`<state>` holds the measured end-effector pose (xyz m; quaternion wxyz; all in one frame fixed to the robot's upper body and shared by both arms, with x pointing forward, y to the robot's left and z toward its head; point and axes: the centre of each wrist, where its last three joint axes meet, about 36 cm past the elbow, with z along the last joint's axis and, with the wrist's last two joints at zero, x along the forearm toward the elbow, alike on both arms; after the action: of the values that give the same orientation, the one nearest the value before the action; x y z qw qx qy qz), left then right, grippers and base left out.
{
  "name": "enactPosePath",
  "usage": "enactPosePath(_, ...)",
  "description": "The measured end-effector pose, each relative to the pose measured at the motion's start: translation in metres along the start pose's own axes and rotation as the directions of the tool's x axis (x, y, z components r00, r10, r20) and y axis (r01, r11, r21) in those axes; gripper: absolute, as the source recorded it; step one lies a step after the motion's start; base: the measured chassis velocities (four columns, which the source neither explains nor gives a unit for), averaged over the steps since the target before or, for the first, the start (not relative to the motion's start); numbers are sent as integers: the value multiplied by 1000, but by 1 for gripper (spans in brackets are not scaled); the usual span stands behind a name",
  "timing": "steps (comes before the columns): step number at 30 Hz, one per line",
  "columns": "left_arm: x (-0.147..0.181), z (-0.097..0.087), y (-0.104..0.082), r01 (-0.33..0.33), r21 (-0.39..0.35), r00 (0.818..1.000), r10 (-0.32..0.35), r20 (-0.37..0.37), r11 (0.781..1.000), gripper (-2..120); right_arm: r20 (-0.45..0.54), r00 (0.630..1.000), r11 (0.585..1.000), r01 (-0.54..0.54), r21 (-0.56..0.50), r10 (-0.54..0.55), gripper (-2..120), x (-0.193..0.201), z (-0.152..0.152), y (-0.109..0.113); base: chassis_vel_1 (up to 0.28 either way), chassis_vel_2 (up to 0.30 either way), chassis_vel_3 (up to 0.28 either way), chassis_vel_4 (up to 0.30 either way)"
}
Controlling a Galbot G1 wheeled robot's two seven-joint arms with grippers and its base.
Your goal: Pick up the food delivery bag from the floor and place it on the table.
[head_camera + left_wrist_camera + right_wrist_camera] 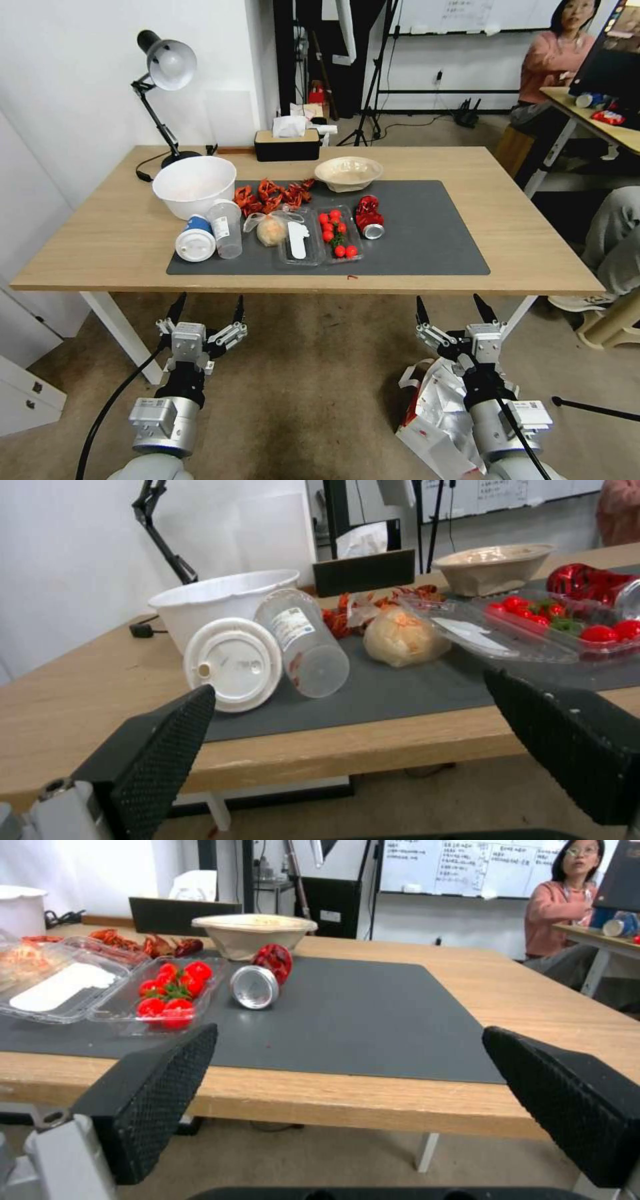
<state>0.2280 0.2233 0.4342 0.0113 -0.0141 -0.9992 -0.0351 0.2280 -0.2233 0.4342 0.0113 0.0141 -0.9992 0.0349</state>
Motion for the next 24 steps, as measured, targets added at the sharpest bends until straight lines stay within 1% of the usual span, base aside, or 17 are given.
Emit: enactPosePath(24,0,0,0,0,0,1000,0,0,1000,100,0,1000,1000,0,0,0,100,0,0,0,0,0,0,0)
